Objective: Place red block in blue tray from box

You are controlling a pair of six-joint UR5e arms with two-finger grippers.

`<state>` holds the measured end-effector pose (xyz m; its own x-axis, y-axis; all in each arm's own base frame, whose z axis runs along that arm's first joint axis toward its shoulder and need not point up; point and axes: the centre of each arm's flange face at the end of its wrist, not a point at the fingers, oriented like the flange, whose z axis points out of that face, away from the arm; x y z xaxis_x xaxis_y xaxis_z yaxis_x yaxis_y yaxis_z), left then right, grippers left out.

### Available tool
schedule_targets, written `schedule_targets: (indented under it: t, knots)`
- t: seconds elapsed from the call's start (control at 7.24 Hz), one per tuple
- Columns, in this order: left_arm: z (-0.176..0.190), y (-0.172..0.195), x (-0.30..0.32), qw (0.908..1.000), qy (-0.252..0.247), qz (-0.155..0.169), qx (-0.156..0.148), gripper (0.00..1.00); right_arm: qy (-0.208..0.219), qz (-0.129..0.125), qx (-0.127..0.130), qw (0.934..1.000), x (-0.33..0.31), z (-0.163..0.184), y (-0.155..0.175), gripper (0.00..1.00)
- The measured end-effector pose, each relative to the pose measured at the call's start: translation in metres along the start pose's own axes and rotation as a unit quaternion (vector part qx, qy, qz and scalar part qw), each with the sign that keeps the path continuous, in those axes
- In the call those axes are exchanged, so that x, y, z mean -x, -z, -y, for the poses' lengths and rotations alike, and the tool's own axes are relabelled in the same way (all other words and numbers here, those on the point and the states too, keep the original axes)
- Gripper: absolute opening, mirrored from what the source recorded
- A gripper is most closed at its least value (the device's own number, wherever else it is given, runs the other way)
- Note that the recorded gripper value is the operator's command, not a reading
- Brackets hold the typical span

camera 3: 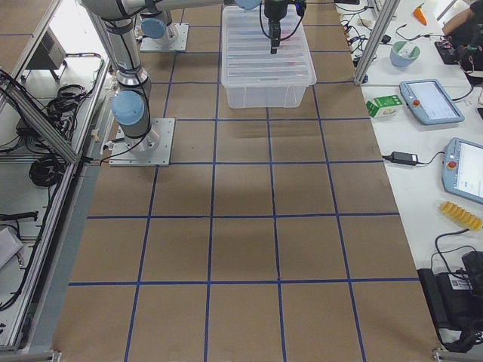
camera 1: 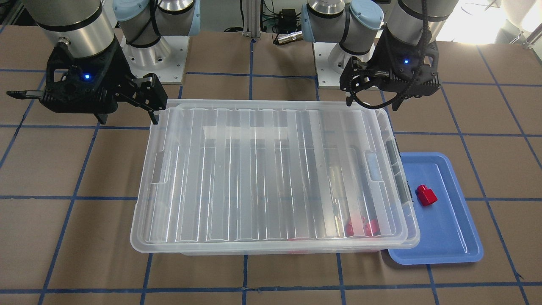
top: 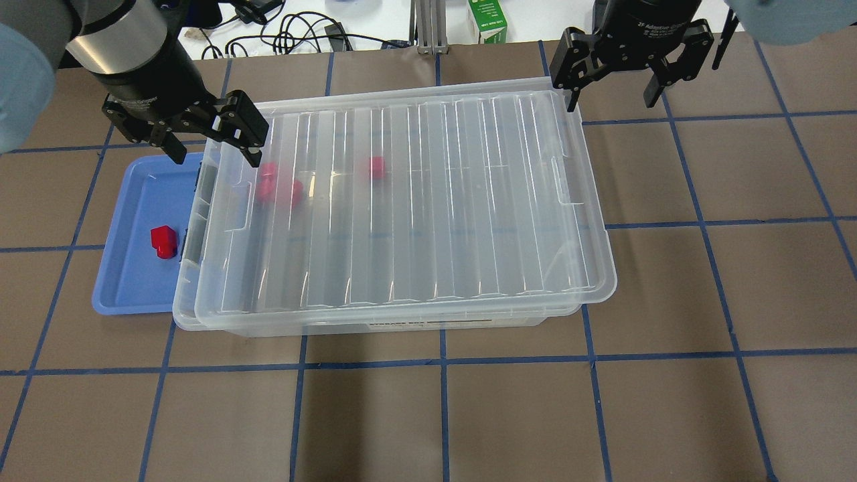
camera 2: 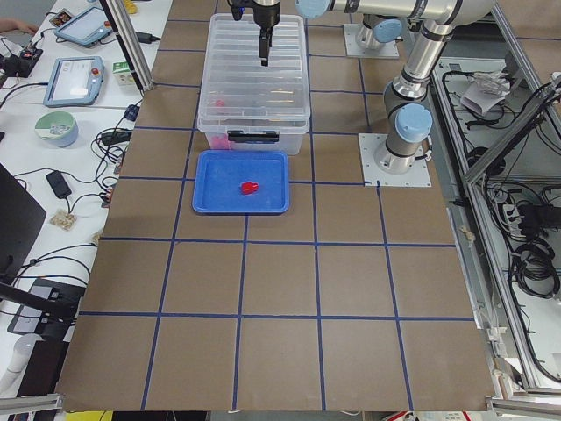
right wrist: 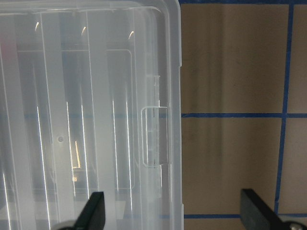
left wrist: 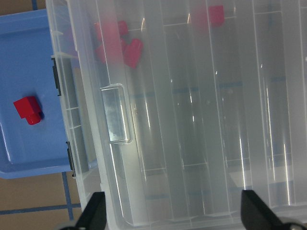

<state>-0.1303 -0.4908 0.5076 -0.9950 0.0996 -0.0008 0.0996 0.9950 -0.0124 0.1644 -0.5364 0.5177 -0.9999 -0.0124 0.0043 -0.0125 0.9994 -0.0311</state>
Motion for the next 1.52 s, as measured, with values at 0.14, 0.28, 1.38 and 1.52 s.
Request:
schedule_targets:
  t: [0.14, 0.28, 1.38, 1.52]
  knots:
    - [0.001, -0.0017, 0.0002, 1.0, 0.001, 0.0, 0.002, 1.0, 0.0, 0.0, 0.0, 1.0, 0.0, 0.0, 0.0, 1.0]
    - [0.0004, -0.0009, 0.0005, 1.0, 0.001, 0.0, 0.002, 1.0, 0.0, 0.0, 0.0, 1.0, 0.0, -0.0001, 0.0001, 1.0]
    - [0.0031, -0.0026, 0.001, 1.0, 0.002, 0.0, 0.003, 1.0, 0.0, 0.001, 0.001, 1.0, 0.0003, -0.0004, -0.0005, 1.0]
    - [0.0022, -0.0011, 0.0015, 1.0, 0.002, 0.001, 0.002, 1.0, 0.0, 0.001, 0.001, 1.0, 0.0003, -0.0004, -0.0005, 1.0]
